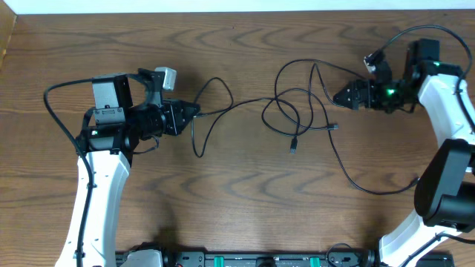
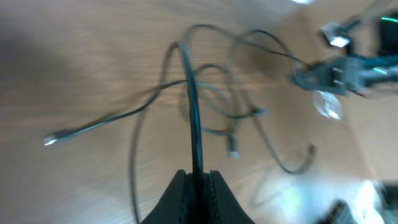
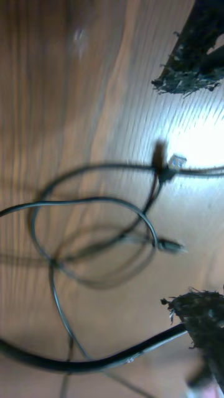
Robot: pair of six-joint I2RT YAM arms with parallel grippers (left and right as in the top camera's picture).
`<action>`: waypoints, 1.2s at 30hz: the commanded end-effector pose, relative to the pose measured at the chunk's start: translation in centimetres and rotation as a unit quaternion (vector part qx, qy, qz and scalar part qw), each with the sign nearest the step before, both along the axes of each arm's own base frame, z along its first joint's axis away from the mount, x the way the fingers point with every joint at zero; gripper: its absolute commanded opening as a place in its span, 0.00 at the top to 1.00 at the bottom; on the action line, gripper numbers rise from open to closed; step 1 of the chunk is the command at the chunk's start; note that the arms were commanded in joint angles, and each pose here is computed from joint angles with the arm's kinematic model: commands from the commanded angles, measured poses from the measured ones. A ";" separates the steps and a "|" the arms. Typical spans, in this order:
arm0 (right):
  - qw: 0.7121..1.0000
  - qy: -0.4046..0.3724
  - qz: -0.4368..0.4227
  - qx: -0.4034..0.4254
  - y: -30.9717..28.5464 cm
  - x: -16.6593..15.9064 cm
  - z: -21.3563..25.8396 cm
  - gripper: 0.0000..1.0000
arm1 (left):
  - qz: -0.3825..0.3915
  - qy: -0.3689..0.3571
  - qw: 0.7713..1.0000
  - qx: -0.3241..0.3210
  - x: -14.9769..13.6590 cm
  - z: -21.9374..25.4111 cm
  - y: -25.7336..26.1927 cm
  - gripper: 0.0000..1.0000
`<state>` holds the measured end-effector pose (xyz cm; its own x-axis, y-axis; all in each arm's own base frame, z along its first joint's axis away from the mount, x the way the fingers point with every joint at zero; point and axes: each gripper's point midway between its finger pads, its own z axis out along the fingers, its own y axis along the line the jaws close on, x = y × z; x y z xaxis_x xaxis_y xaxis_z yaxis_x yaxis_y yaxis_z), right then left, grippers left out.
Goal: Untangle cables
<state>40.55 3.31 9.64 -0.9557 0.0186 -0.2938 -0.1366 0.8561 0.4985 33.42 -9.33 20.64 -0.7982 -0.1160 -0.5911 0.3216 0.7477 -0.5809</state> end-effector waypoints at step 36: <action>0.997 -0.010 -0.013 0.075 8.9 1.1 3.3 0.01 | -0.119 0.010 0.992 -0.038 -3.7 -0.2 -2.8 0.92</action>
<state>43.02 7.86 13.75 -0.9077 0.1164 -0.4032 -0.0945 0.8794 0.4667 30.56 -11.10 20.47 -0.8290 -0.0301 -0.5584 0.4022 0.6617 -0.6328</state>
